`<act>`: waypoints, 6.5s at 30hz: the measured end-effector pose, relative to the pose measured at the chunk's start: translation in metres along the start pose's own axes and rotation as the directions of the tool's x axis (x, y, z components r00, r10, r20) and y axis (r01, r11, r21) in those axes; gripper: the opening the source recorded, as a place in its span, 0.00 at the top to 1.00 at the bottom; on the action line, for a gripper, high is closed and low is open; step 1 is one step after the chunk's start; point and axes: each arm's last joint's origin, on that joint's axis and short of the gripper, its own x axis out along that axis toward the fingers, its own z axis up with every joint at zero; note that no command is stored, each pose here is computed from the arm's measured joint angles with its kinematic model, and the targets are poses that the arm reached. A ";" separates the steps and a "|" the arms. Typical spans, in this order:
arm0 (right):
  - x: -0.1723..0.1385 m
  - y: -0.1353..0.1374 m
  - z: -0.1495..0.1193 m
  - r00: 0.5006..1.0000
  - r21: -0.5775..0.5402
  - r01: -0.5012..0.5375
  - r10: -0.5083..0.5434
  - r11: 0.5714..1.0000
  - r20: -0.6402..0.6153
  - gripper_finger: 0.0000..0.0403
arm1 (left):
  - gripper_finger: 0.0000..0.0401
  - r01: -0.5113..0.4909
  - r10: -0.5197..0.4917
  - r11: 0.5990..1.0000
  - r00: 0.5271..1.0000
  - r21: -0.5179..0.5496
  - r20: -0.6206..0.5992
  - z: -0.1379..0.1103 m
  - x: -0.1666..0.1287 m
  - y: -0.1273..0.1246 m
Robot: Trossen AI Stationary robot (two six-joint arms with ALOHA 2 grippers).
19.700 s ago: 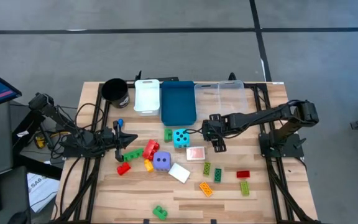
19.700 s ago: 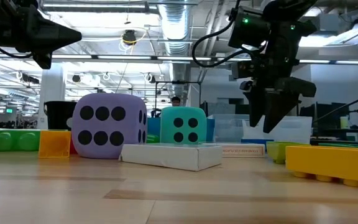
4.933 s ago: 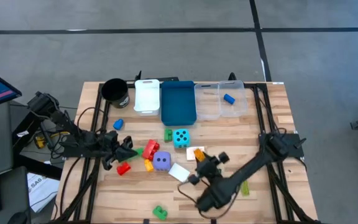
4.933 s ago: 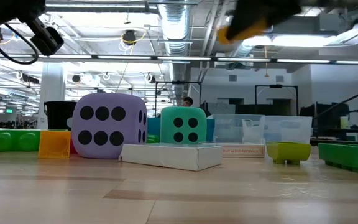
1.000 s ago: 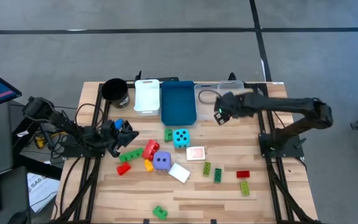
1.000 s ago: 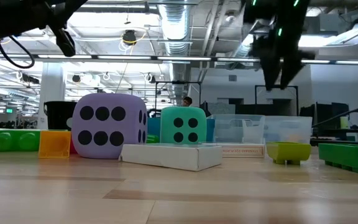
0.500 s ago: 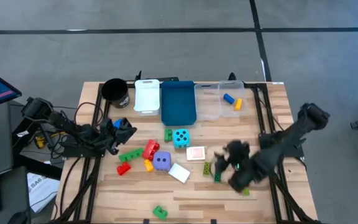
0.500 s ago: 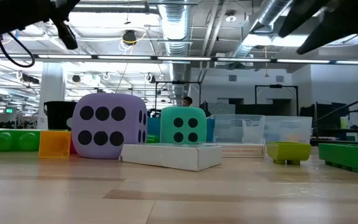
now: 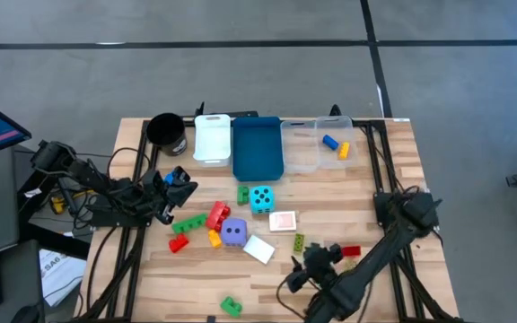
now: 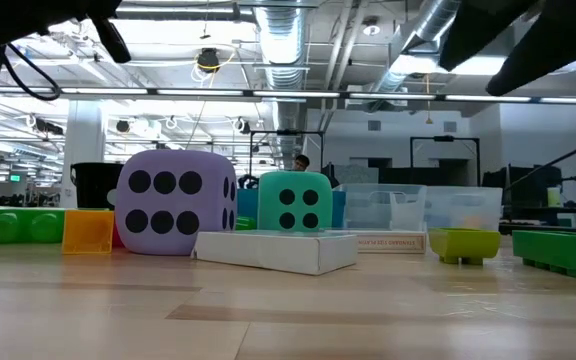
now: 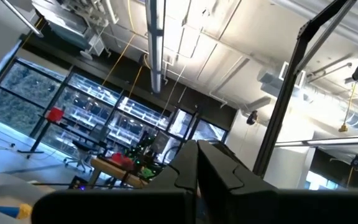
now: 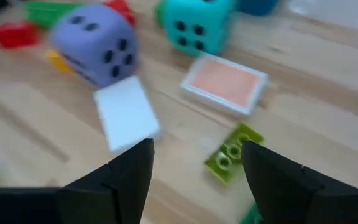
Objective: Pick & Place Toys
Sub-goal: Put the small green game piece into the right transparent bin
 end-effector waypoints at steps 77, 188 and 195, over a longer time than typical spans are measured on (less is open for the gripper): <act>0.056 0.005 -0.047 0.905 0.237 0.409 -0.360 0.881 -0.224 0.41 | 1.00 0.121 -0.132 0.986 0.986 -0.116 -0.100 -0.008 -0.001 -0.003; 0.224 -0.252 0.362 0.631 -0.283 0.462 -0.536 0.840 -0.561 0.77 | 1.00 0.102 -0.203 0.960 0.896 -0.260 -0.396 -0.036 -0.019 -0.020; 0.252 -0.256 0.353 0.574 -0.270 0.487 -0.537 0.831 -0.618 0.77 | 1.00 0.097 -0.201 0.961 0.887 -0.258 -0.415 -0.038 -0.020 -0.020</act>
